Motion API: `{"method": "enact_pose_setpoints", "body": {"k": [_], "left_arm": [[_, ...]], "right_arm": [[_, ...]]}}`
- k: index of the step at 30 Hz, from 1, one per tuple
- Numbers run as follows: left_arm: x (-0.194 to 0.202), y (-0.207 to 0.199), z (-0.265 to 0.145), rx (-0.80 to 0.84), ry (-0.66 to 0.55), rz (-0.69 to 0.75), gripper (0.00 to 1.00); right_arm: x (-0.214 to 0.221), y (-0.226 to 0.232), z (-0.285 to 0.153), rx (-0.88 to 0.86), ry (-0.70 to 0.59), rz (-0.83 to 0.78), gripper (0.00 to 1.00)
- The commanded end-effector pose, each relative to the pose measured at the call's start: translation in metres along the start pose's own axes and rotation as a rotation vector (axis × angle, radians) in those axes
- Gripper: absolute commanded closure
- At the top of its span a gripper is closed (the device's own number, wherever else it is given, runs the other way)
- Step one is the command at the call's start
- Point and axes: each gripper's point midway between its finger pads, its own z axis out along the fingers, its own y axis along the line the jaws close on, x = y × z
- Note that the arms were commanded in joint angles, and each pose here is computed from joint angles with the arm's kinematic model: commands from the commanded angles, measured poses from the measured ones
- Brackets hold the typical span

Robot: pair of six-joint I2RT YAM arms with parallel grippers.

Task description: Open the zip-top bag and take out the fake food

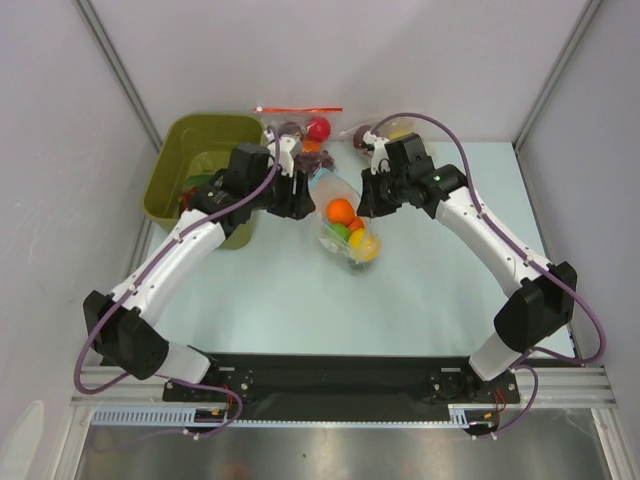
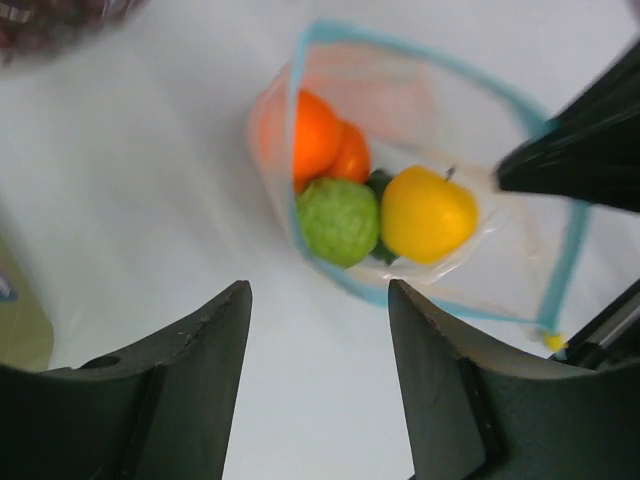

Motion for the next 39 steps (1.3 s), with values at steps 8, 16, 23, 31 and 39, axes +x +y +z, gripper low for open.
{"method": "enact_pose_setpoints", "body": {"k": [8, 16, 23, 31, 39], "left_arm": [[-0.058, -0.086, 0.004, 0.310, -0.198, 0.110, 0.37], [-0.011, -0.086, 0.049, 0.391, -0.080, 0.217, 0.37], [0.009, -0.120, 0.072, 0.528, -0.065, 0.334, 0.35], [0.041, -0.130, 0.099, 0.550, 0.008, 0.349, 0.34], [0.056, -0.130, 0.124, 0.493, 0.021, 0.372, 0.31]], "right_arm": [[-0.002, 0.020, -0.001, -0.072, -0.042, 0.008, 1.00], [0.000, 0.018, -0.002, -0.060, -0.048, 0.050, 1.00], [0.000, 0.001, -0.015, -0.026, -0.073, 0.126, 1.00], [-0.001, -0.013, -0.027, 0.008, -0.098, 0.178, 1.00], [0.010, -0.026, -0.034, 0.019, -0.103, 0.232, 1.00]]}}
